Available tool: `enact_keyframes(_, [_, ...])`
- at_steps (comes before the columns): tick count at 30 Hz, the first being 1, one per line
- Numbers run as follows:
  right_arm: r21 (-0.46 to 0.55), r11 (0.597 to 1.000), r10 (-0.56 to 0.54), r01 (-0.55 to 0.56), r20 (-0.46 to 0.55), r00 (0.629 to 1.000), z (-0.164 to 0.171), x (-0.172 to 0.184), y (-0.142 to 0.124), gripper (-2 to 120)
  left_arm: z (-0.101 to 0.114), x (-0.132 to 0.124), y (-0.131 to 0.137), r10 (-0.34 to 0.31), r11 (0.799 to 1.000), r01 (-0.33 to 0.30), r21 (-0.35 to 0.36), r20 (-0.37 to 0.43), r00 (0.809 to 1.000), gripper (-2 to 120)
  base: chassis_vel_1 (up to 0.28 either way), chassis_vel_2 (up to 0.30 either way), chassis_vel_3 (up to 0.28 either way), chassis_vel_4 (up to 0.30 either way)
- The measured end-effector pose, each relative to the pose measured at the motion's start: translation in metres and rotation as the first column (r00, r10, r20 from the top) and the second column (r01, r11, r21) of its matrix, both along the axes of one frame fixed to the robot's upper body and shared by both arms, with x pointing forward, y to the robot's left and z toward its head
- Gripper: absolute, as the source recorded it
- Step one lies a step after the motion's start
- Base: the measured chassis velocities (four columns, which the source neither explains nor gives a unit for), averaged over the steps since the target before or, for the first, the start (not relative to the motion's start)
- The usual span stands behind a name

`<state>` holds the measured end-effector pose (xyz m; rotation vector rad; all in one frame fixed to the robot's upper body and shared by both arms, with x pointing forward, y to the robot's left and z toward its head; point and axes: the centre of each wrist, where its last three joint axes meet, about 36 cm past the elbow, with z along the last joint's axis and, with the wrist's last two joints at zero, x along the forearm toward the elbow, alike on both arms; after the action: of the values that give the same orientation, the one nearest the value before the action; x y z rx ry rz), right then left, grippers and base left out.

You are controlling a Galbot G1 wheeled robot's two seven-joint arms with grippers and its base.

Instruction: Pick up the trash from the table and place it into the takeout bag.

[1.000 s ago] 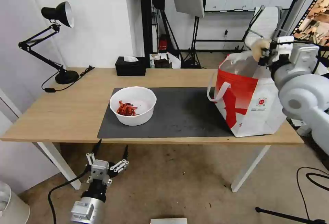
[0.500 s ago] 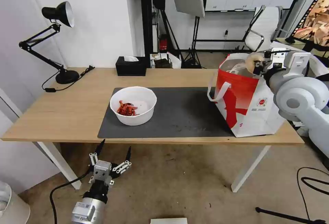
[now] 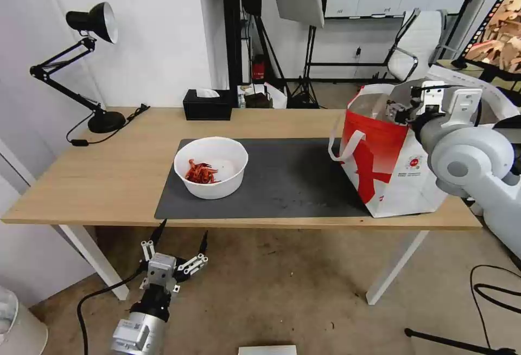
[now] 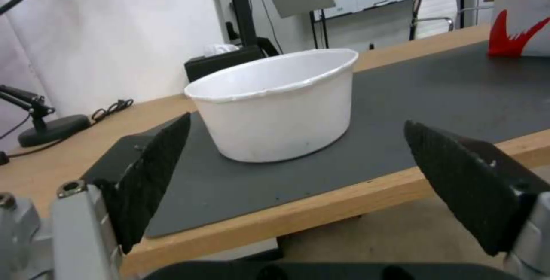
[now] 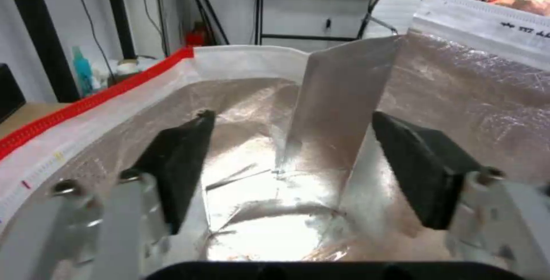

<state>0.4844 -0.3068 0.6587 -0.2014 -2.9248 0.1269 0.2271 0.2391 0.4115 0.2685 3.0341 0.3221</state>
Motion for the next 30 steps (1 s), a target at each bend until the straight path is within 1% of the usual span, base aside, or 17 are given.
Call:
enact_keyframes(3, [-0.003,1.0,-0.002,0.002,-0.001,1.0,-0.001,-0.003,-0.001,92,0.0,0.0,0.0,-0.002,1.0,0.002,-0.001,0.0,1.0,100,0.0,0.0,0.0,0.0])
enact_keyframes(5, [-0.003,1.0,-0.001,0.001,-0.001,1.0,-0.002,-0.005,-0.002,97,0.0,0.0,0.0,-0.003,1.0,0.003,0.0,0.0,1.0,100,0.0,0.0,0.0,0.0])
enact_keyframes(9, [0.011,1.0,0.002,-0.003,0.018,1.0,-0.005,-0.009,-0.001,100,0.001,0.001,0.0,-0.003,1.0,0.003,0.001,0.003,1.0,100,0.0,0.0,0.0,0.0])
enact_keyframes(10, [0.028,1.0,0.011,-0.013,0.042,0.999,-0.006,-0.01,-0.001,100,0.001,0.001,0.0,-0.003,1.0,0.003,0.0,0.004,1.0,100,0.0,0.0,0.0,0.0])
enact_keyframes(11, [0.079,0.995,0.046,-0.056,0.126,0.991,-0.009,-0.015,0.0,100,0.002,0.001,0.0,-0.002,1.0,0.002,-0.001,0.005,1.0,100,0.0,0.0,0.0,0.0])
enact_keyframes(12, [0.079,0.995,0.046,-0.056,0.126,0.991,-0.009,-0.015,0.0,100,0.002,0.001,0.0,-0.002,1.0,0.002,-0.001,0.005,1.0,100,0.0,0.0,0.0,0.0])
enact_keyframes(13, [0.116,0.983,0.11,-0.139,0.225,0.968,-0.012,-0.022,0.001,100,0.002,0.001,0.0,0.0,1.0,0.0,-0.001,0.007,1.0,100,0.0,0.0,0.0,0.0])
enact_keyframes(14, [0.127,0.973,0.152,-0.192,0.273,0.95,-0.016,-0.027,0.002,100,0.003,0.001,0.001,0.0,1.0,0.0,-0.001,0.007,1.0,100,0.0,0.0,0.0,0.0])
enact_keyframes(15, [0.129,0.95,0.225,-0.284,0.344,0.912,-0.023,-0.038,0.004,100,0.003,0.001,0.001,0.003,1.0,-0.003,0.0,0.008,1.0,100,0.0,0.0,0.0,0.0])
enact_keyframes(17, [0.126,0.939,0.256,-0.32,0.368,0.894,-0.026,-0.043,0.006,100,0.004,0.001,0.002,0.003,1.0,-0.003,0.0,0.009,1.0,100,0.0,0.0,0.0,0.0])
enact_keyframes(20, [0.103,0.876,0.377,-0.471,0.463,0.802,-0.044,-0.071,0.026,100,0.007,-0.003,0.004,0.03,1.0,-0.03,-0.006,0.023,0.999,100,0.0,0.0,0.0,0.0])
enact_keyframes(21, [0.103,0.876,0.377,-0.471,0.463,0.802,-0.044,-0.071,0.026,100,0.007,-0.003,0.004,0.03,1.0,-0.03,-0.006,0.023,0.999,100,0.0,0.0,0.0,0.0])
enact_keyframes(24, [0.069,0.83,0.465,-0.553,0.463,0.755,-0.082,-0.089,0.041,100,0.012,-0.012,0.007,0.084,0.996,-0.083,-0.019,0.041,0.996,100,0.0,0.0,0.0,0.0])
enact_keyframes(25, [0.069,0.83,0.465,-0.553,0.463,0.755,-0.082,-0.089,0.041,100,0.012,-0.012,0.007,0.084,0.996,-0.083,-0.019,0.041,0.996,100,0.0,0.0,0.0,0.0])
enact_keyframes(28, [0.083,0.809,0.493,-0.582,0.443,0.749,-0.136,-0.115,0.047,100,0.013,-0.013,0.007,0.095,0.995,-0.094,-0.024,0.044,0.994,100,0.0,0.0,0.0,0.0])
enact_keyframes(29, [0.083,0.809,0.493,-0.582,0.443,0.749,-0.136,-0.115,0.047,100,0.013,-0.013,0.007,0.095,0.995,-0.094,-0.024,0.044,0.994,100,0.0,0.0,0.0,0.0])
enact_keyframes(30, [0.094,0.808,0.492,-0.581,0.434,0.755,-0.158,-0.127,0.048,100,0.012,-0.013,0.006,0.096,0.995,-0.095,-0.025,0.044,0.994,100,0.0,0.0,0.0,0.0])
